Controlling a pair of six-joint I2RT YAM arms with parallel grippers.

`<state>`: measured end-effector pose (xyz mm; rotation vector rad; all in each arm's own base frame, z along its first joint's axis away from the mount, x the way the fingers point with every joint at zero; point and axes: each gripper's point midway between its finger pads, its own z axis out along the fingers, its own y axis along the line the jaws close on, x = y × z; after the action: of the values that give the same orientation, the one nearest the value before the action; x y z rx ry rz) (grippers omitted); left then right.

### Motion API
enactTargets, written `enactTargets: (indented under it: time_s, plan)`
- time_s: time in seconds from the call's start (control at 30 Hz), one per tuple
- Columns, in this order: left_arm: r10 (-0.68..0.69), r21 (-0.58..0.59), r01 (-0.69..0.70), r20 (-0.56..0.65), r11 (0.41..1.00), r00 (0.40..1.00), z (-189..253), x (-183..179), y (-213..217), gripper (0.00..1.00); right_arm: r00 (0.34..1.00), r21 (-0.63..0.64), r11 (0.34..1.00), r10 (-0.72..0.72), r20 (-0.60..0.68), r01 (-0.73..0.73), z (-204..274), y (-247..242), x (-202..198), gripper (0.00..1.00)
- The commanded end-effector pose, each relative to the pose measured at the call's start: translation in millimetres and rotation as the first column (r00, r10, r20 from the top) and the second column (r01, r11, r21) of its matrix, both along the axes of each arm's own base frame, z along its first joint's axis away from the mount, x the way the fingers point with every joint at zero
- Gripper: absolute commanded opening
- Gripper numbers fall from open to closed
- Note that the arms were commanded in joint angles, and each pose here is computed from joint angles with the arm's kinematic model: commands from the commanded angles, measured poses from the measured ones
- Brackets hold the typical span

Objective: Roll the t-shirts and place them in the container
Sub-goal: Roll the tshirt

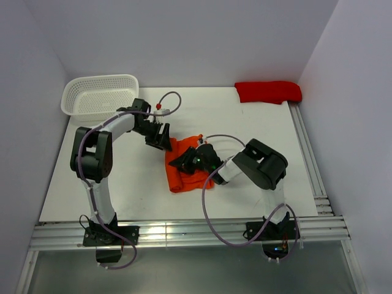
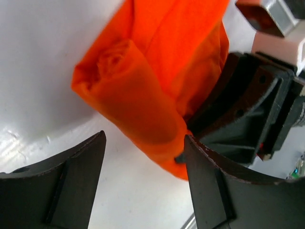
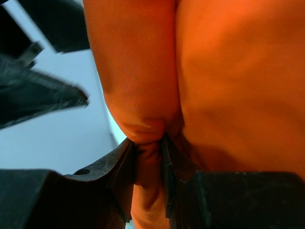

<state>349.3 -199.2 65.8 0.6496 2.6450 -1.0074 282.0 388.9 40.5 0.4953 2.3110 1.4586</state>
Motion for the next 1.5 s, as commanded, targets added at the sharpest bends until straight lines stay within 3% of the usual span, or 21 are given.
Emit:
enactTargets:
  time_s: [0.0,0.17,0.2,0.27,0.3,0.37,0.5,0.6,0.77,0.8,0.9,1.0,1.2,1.47]
  plan:
    - [0.018,-0.064,-0.013,0.07,0.998,0.997,-2.2,19.5,-12.5,0.71,1.0,0.144,0.989,0.025,-0.008,-0.024,17.9,4.8,-6.3,0.3]
    - [0.082,0.03,-0.086,0.113,0.996,0.99,-16.4,35.2,-7.3,0.61,1.0,0.057,0.998,0.019,-0.017,-0.018,3.6,-4.2,-9.6,0.31]
    - [0.102,0.048,-0.107,0.11,0.993,0.989,-16.8,36.3,-7.1,0.53,1.0,0.029,0.999,0.013,-0.014,-0.012,1.6,-6.1,-8.1,0.33]
    - [0.103,0.083,-0.113,0.116,0.99,0.988,-14.9,33.7,-12.8,0.48,1.0,-0.042,0.999,0.009,-0.009,-0.009,-1.8,-10.2,-7.0,0.35]
    - [0.109,0.128,-0.125,0.127,0.984,0.986,-17.5,33.1,-13.5,0.39,1.0,-0.063,0.998,0.009,-0.01,-0.009,-2.8,-11.5,-7.3,0.38]
    - [0.112,0.168,-0.134,0.134,0.977,0.985,-16.4,31.6,-14.5,0.32,1.0,-0.123,0.992,0.005,-0.002,-0.005,-4.6,-16.5,-5.7,0.41]
    - [0.115,0.25,-0.149,0.143,0.957,0.983,-18.0,28.2,-14.5,0.1,1.0,-0.229,0.973,-0.015,0.001,0.014,-8.0,-27.0,-3.3,0.54]
    - [0.101,0.288,-0.14,0.146,0.947,0.984,-18.0,26.2,-14.5,0.04,0.999,-0.309,0.951,-0.023,0.03,0.031,-2.1,-30.7,-1.0,0.56]
    - [0.093,0.333,-0.142,0.158,0.932,0.983,-14.3,27.5,-13.0,0.02,0.996,-0.472,0.88,-0.016,0.087,0.055,21.0,-30.0,-2.3,0.59]
    - [0.091,0.338,-0.14,0.158,0.931,0.983,-14.0,27.1,-12.7,0.02,0.996,-0.539,0.84,-0.029,0.081,0.068,16.2,-39.5,-4.9,0.59]
    - [0.086,0.356,-0.138,0.159,0.924,0.983,-14.2,26.7,-11.8,0.02,0.994,-0.593,0.801,-0.018,0.111,0.081,34.1,-32.2,-4.9,0.6]
    - [0.084,0.365,-0.137,0.157,0.921,0.984,-14.0,26.2,-11.6,0.02,0.994,-0.702,0.707,-0.008,0.107,0.081,37.4,-41.3,-11.7,0.6]
    - [0.079,0.375,-0.131,0.151,0.918,0.985,-14.2,24.0,-14.4,0.02,0.983,-0.791,0.598,0.018,0.18,0.134,60.8,-30.4,-9.5,0.61]
    - [0.075,0.377,-0.124,0.142,0.918,0.987,-13.3,23.5,-16.2,0.04,0.971,-0.832,0.544,0.117,0.207,0.112,53.6,5.5,-9.1,0.59]
